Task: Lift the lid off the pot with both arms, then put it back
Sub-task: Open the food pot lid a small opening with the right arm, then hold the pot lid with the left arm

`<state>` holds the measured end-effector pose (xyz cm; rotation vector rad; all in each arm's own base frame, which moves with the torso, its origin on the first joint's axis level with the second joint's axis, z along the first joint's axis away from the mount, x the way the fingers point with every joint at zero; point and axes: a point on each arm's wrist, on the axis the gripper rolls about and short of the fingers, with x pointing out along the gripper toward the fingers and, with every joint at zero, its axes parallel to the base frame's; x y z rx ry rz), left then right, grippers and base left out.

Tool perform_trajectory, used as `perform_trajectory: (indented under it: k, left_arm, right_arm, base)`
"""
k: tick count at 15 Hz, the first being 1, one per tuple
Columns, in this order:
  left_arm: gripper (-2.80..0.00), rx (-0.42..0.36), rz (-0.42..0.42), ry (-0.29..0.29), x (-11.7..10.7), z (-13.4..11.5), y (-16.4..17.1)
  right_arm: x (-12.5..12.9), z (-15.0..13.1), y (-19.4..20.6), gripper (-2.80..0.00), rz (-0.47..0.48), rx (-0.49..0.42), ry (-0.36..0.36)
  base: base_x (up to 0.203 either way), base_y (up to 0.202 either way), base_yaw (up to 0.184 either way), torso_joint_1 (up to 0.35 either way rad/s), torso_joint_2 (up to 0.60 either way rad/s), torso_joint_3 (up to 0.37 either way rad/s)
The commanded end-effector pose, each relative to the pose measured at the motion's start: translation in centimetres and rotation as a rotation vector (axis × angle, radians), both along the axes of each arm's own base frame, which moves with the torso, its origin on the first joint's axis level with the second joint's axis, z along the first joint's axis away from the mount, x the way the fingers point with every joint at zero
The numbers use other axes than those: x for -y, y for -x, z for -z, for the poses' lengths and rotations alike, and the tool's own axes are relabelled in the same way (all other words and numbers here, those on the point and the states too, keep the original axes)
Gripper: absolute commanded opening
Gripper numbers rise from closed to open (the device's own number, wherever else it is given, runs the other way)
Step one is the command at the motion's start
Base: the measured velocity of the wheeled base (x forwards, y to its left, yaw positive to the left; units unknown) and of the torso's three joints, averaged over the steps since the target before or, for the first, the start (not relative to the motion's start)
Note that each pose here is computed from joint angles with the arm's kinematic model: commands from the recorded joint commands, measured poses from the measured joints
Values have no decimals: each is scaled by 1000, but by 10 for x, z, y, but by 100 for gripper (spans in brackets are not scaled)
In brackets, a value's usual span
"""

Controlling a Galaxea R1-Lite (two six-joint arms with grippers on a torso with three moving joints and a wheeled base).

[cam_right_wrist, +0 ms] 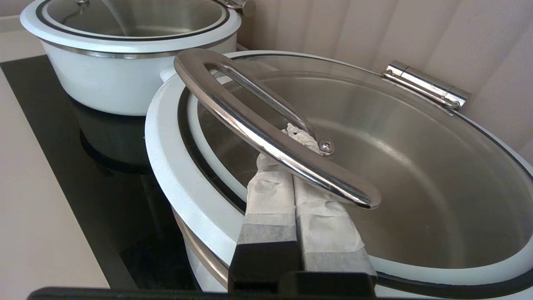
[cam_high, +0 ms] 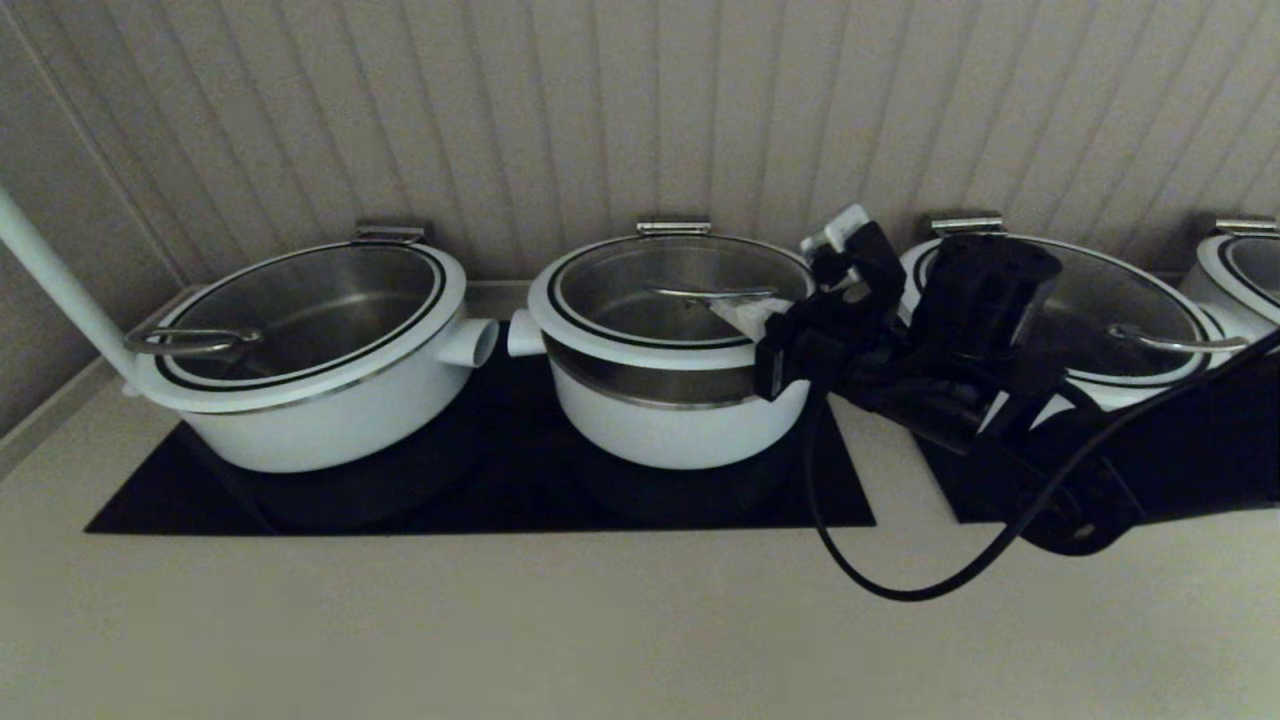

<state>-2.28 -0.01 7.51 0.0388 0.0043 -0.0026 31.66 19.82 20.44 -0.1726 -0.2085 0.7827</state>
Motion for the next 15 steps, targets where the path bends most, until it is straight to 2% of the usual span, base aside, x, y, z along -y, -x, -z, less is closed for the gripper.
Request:
perform_trajectory:
  k: [1,5,7,9,15]
  left_arm:
    - [-280,3,8,-16,0,-1,0]
    - [-280,11,37,-59,1,-5,2]
    - [-280,32,75,-55,2,-18,4]
    - [-280,21,122,-54,3,-31,4]
    - [-280,-48,140,-47,3,-75,-13]
  right_arm:
    - [0,-2,1,-280,-2,9,-3]
    - [0,-2,1,-280,-2,9,-3]
    - [0,-3,1,-280,-2,11,-5]
    - [0,-2,1,-280,-2,11,-4]
    - [-1,-11,-2,-280,-2,24,-13]
  base:
    - [0,0,0,0,0,0]
    - [0,0,0,0,0,0]
    - [0,0,0,0,0,0]
    - [0,0,0,0,0,0]
    - [0,0,0,0,0,0]
